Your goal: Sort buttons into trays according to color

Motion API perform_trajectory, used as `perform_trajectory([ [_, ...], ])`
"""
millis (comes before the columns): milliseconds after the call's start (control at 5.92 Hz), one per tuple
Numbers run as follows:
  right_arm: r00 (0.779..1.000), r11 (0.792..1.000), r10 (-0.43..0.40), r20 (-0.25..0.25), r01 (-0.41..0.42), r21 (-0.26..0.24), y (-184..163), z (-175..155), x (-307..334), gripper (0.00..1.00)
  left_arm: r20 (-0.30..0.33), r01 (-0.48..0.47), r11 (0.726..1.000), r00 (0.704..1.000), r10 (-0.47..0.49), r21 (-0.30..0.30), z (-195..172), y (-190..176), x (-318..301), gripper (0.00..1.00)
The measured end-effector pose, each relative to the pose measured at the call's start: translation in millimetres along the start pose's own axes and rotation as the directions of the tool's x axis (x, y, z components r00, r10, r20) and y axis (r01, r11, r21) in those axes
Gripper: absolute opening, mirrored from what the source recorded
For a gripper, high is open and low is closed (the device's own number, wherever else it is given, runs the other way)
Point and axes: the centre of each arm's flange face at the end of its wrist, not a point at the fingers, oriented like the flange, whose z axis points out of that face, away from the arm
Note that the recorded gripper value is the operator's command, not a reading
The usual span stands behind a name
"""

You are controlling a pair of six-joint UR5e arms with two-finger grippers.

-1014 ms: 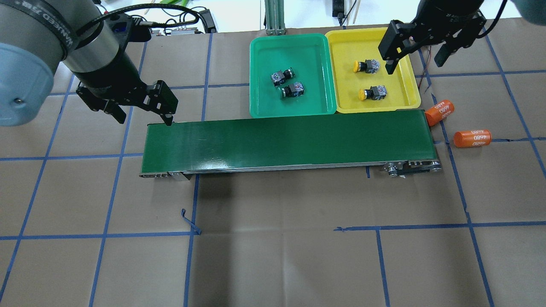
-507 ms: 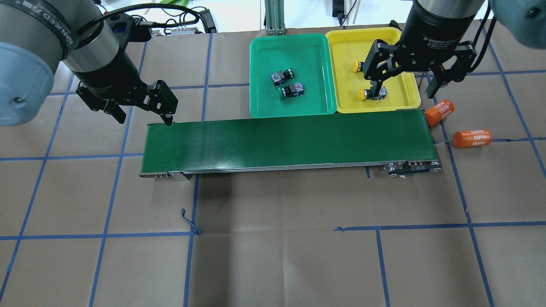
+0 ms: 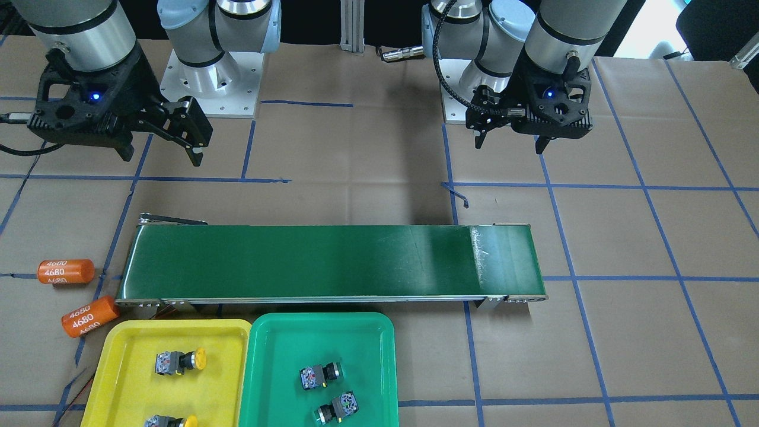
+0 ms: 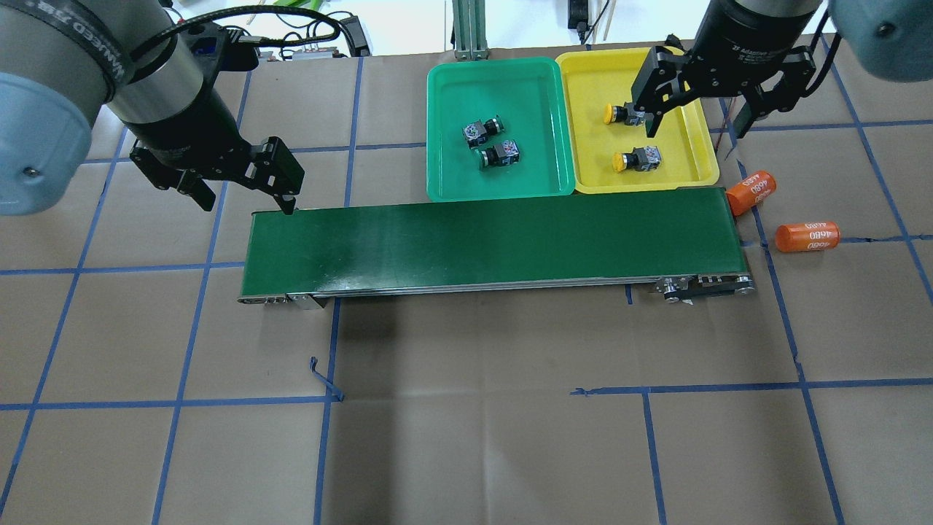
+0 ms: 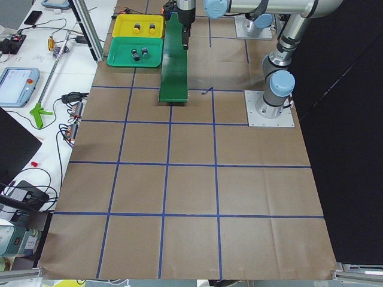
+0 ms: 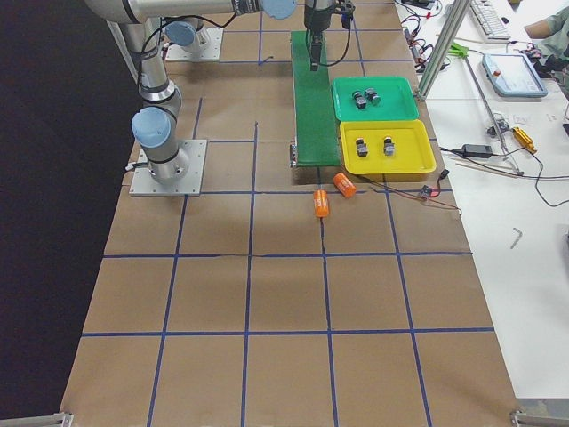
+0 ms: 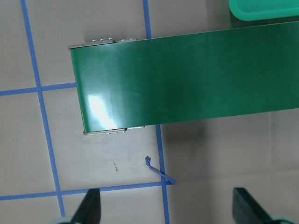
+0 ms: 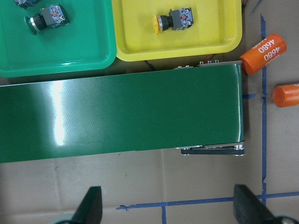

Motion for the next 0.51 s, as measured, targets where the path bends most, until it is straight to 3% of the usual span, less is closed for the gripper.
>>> perform_trajectory([
  [507, 1.0, 1.0, 0.013, 0.003, -0.013, 0.005, 0.1, -3.0, 3.5, 1.0, 0.0, 0.0, 1.0, 1.0, 0.0, 0.0, 0.0, 0.0, 0.0, 0.99],
])
